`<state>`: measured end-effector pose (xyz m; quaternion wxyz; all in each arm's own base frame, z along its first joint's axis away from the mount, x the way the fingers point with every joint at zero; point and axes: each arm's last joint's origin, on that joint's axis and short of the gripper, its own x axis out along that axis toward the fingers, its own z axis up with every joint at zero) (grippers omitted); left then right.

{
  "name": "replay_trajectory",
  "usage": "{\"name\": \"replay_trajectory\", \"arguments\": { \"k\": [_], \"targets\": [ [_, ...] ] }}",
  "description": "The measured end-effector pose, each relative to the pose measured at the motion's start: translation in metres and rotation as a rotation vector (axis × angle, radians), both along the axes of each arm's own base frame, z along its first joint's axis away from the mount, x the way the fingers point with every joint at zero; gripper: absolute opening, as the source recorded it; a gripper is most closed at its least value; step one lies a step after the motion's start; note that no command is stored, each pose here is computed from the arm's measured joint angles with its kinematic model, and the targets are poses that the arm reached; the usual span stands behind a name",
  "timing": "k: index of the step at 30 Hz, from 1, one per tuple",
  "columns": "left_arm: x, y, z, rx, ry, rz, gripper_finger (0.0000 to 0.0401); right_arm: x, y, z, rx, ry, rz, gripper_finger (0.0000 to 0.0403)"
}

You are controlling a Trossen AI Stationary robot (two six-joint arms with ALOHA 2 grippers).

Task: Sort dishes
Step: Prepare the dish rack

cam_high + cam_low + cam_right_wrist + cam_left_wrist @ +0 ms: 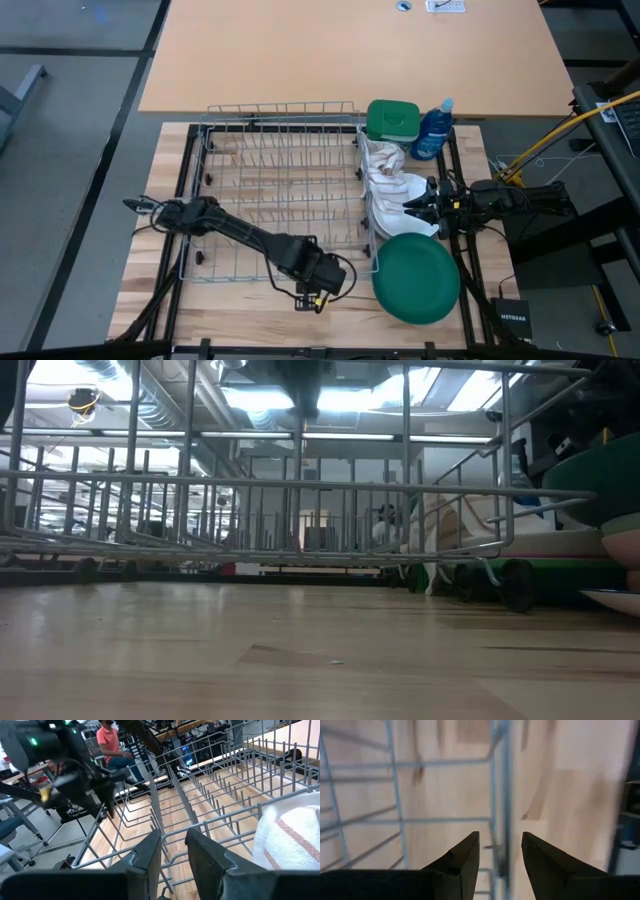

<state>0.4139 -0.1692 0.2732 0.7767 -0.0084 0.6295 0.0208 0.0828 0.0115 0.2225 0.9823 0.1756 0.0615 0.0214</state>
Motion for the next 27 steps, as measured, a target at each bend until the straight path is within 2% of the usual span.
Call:
{"name": "replay_trajectory", "arguments": {
  "k": [3,5,7,11,17,23,27],
  "targets": [
    [-0.002,0.003,-0.010,0.054,0.076,0.016,0.0133,0.000,0.000,0.000,0.000,0.000,0.000,0.0099],
    [-0.006,0.005,-0.013,0.094,0.131,-0.004,0.0115,0.000,0.000,0.000,0.000,0.000,0.000,0.0099],
    [-0.012,0.008,-0.014,0.146,0.188,-0.019,0.0084,0.000,0.000,0.000,0.000,0.000,0.000,0.0099],
    [-0.011,0.013,-0.011,0.219,0.162,-0.042,0.0014,0.000,0.000,0.000,0.000,0.000,0.000,0.0099],
    [-0.010,0.018,-0.007,0.265,0.143,-0.084,0.0004,0.000,0.000,0.000,0.000,0.002,0.000,0.0099],
    [-0.009,0.025,-0.003,0.335,0.103,-0.043,0.0002,0.000,0.000,0.000,0.000,0.002,-0.001,0.0099],
    [-0.007,0.031,-0.002,0.334,0.097,-0.024,0.0002,0.000,0.000,0.000,0.000,0.004,-0.002,0.0099]
  ]
}}
